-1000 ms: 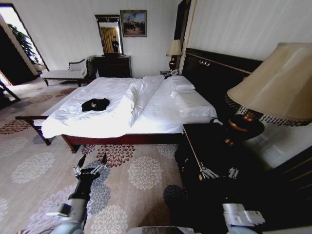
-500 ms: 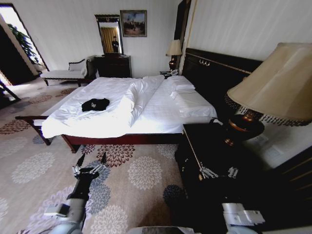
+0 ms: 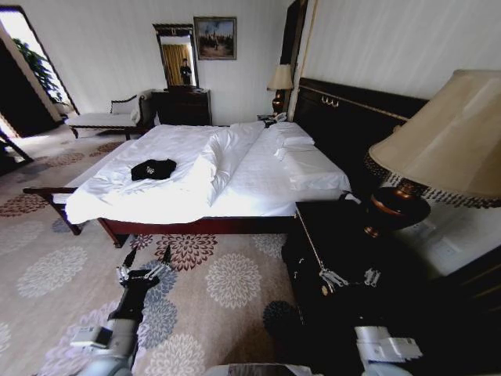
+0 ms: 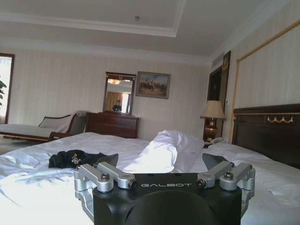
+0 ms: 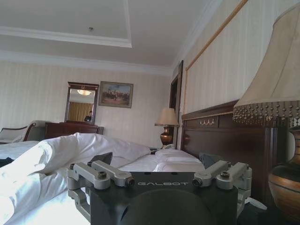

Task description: Fold the clothes on the bed.

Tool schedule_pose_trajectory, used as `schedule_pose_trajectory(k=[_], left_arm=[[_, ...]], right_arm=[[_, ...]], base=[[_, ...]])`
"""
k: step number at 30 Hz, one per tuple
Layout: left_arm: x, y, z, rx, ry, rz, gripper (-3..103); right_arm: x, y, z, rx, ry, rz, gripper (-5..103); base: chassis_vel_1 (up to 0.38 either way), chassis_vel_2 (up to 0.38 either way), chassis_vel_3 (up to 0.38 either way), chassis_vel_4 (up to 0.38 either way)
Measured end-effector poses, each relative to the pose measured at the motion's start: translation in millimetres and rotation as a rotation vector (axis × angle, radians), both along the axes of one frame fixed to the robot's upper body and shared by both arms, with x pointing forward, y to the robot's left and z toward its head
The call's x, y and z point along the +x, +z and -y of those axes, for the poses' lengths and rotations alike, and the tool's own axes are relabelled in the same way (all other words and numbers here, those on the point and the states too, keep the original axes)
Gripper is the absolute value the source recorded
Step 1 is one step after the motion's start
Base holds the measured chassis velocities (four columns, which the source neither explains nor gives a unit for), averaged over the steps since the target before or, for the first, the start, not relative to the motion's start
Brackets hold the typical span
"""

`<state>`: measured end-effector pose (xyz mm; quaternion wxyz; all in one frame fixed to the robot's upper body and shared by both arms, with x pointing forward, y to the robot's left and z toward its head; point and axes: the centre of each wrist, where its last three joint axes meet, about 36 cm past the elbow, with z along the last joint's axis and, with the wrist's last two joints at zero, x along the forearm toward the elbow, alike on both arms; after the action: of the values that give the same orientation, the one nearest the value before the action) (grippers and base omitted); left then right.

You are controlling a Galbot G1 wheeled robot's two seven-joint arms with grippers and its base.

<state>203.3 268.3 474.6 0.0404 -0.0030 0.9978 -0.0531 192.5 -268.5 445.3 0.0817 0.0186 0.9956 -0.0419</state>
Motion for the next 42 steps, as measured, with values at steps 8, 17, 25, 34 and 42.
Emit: schedule_pose_trajectory(k=[8, 17, 25, 34, 42], left_arm=[[0.2, -3.3, -0.3, -0.002, 0.002, -0.006, 100], [-1.4, -0.8, 1.5, -0.023, -0.001, -0.005, 100], [-0.8, -1.5, 1.4, -0.023, 0.001, -0.005, 100], [-2.8, -2.6, 2.1, -0.023, 0.006, -0.010, 100], [-3.4, -2.9, 2.5, -0.022, 0.010, -0.010, 100]], right_arm=[[-0.1, -0.9, 0.2, 0.001, -0.003, 0.000, 100], [0.2, -1.7, -0.3, 0.004, -0.003, 0.000, 100], [0.1, -0.9, -0.6, 0.005, -0.005, 0.002, 100], [0.2, -1.2, -1.7, 0.011, -0.003, 0.002, 100], [0.6, -1.8, -2.1, 0.014, -0.002, 0.003, 100]], base=[[-0.175, 0.157, 0.170, -0.151], [-0.153, 0.142, 0.148, -0.142], [-0.129, 0.134, 0.118, -0.130], [-0.147, 0.146, 0.143, -0.149], [-0.151, 0.145, 0.153, -0.157]])
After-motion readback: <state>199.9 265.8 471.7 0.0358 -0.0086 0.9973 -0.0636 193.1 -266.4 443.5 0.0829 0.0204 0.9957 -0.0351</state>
